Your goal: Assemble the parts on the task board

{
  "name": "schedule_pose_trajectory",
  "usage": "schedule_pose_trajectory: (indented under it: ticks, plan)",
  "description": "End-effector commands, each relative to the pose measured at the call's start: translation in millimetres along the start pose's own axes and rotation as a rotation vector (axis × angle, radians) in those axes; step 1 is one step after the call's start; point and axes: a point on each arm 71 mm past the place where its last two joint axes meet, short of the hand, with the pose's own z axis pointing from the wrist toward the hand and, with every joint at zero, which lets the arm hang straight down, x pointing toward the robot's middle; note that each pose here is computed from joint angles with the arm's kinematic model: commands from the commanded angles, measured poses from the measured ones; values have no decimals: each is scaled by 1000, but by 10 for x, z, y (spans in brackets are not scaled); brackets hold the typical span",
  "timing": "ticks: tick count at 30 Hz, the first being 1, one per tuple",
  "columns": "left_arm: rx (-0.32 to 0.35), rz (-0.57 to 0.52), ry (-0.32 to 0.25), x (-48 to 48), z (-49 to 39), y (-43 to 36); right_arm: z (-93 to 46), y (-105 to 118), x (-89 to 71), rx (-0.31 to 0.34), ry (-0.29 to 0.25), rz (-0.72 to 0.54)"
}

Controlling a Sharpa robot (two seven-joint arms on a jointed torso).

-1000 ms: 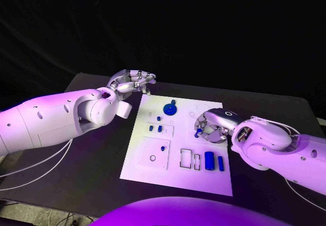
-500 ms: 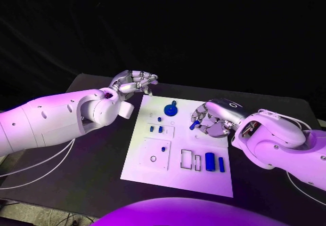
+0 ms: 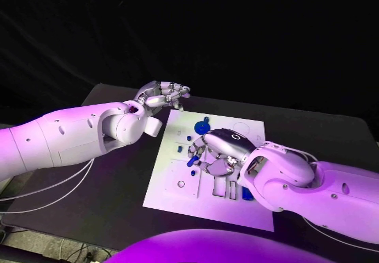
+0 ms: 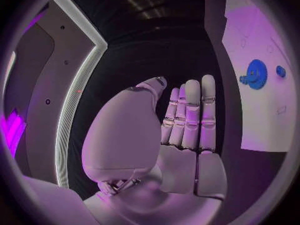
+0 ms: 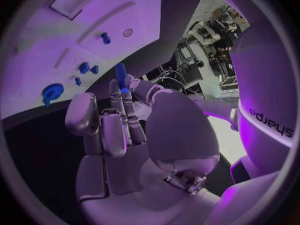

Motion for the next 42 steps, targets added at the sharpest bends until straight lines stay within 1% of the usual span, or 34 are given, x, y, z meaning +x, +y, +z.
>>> schedule_pose_trajectory:
  ticks: [1,4,8,20,31,42]
  plan:
    - [7,-9,25,43,14,-7,30,42,104,-34,8,16]
    - [7,-10,29,57,19,-6,61,64,221,-41,25,29]
    - [7,-11,31,63,22,-6,88,66,340,-44,46,35]
    - [8,-13,35,72,26,-5,127,4,576,-26,113,24]
    - [7,-12,33,62,21,-6,139,-8,636,-18,128,8]
    - [5,-11,31,54,15,-7,155,1,684,-13,162,-19]
